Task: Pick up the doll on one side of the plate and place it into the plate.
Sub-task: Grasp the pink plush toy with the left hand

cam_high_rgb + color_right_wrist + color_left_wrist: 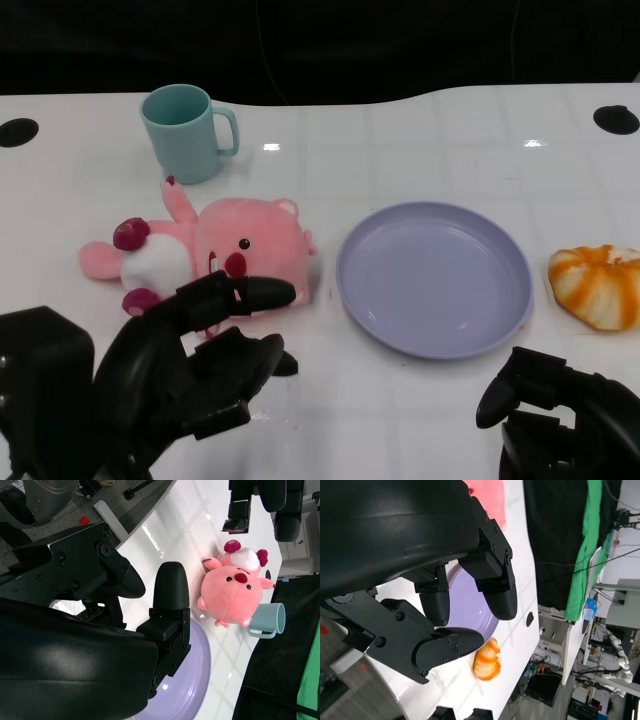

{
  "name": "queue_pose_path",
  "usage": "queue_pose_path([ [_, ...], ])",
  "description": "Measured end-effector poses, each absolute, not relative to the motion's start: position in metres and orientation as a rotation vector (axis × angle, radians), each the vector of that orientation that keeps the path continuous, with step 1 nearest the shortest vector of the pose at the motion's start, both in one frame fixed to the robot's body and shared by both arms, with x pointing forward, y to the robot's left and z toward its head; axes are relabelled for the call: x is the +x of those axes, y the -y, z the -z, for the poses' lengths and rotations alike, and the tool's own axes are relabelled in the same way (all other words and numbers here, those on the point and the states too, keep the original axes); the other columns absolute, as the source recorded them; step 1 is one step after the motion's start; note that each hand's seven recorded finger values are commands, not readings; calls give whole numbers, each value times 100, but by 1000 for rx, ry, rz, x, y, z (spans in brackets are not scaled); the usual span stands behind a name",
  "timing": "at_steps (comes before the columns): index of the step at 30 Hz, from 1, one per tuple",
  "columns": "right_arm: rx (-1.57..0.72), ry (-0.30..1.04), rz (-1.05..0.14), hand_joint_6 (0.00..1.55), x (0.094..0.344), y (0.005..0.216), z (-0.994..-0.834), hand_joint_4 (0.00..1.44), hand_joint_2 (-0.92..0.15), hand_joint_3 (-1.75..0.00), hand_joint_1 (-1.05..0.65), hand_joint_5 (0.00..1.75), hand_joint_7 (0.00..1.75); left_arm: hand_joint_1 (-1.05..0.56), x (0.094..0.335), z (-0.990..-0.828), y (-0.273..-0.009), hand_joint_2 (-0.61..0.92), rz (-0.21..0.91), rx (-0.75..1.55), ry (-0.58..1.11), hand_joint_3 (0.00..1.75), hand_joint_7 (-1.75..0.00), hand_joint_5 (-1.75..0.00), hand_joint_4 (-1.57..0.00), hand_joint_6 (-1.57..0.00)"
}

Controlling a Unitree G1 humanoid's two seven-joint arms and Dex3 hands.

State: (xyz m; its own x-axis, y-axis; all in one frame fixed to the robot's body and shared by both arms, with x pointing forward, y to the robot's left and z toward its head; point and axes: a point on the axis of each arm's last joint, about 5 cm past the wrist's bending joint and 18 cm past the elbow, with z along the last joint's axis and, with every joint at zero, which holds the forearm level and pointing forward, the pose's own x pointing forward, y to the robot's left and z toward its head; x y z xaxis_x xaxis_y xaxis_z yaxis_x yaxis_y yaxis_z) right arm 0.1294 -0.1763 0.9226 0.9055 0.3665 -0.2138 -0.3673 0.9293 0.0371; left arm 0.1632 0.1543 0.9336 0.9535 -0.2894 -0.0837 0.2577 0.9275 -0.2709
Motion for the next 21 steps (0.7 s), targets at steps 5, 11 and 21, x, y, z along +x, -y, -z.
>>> queue_pose_path([
  [5, -2, -226, -376, 48, 130, 177, -922, 65, -68, -117, -2, 175, 159, -36, 174, -944, -162, 92, 264, -68, -4, 20, -48, -107, -42, -53],
  [11, -3, -226, -373, 48, 130, 178, -921, 65, -68, -116, -2, 175, 159, -46, 188, -953, -175, 92, 286, 181, 59, 13, -39, -98, -30, -44],
  [21, -6, -228, -370, 48, 131, 178, -921, 65, -69, -114, -3, 175, 159, -52, 208, -965, -182, 92, 285, 546, 140, 6, -24, -88, -15, -36],
])
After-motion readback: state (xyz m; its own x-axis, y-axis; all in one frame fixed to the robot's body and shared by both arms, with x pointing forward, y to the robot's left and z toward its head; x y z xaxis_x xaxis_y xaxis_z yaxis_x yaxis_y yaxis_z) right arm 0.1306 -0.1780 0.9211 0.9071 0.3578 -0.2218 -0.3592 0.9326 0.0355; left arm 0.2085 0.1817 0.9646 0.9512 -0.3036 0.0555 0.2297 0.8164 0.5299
